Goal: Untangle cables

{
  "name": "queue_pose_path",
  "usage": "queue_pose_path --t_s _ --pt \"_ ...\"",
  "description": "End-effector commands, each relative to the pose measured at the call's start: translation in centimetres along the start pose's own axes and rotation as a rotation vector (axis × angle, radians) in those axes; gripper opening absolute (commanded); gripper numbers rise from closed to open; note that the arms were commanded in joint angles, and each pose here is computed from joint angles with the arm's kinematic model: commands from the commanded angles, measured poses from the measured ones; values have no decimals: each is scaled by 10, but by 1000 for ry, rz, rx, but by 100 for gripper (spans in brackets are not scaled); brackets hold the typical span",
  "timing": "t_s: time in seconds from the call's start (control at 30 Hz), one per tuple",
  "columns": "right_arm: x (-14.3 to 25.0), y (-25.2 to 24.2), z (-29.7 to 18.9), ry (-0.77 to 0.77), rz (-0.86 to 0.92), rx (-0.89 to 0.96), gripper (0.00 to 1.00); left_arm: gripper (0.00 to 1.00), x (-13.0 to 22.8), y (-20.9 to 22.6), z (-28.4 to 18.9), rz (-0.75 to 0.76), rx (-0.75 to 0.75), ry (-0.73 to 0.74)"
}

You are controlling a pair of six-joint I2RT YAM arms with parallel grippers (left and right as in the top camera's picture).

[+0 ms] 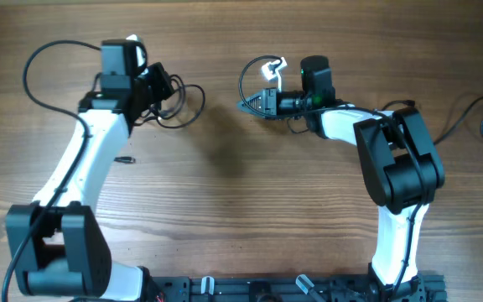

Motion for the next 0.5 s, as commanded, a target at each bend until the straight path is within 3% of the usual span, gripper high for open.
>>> queue_pose_path --t_s 0.0,0.07,0.13,0.17,0.33,0.47 --pt "0 28 6 99 59 -226 19 6 6 -4 -16 -41 336 277" --pt "2 33 14 123 130 -235 23 8 11 -4 -26 5 491 382" --pt "4 39 22 150 201 -243 30 9 16 -2 -32 19 547 438" --pt "6 44 29 178 299 -247 56 9 22 1 -33 40 542 464" --pt "-3 72 50 169 294 -295 59 9 40 7 -38 130 552 534" --pt "0 66 60 127 399 -226 60 8 45 8 -41 113 561 572"
Point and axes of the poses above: each gripper's point midway between its finger pads, its own z axis out along the fingers, its own y axis along the line the jaws close on, x = y × z, the point moved 9 cm from there along -z, back along the fingers, and after that the axes turned 13 degrees about -z, right-handed, at the moved point
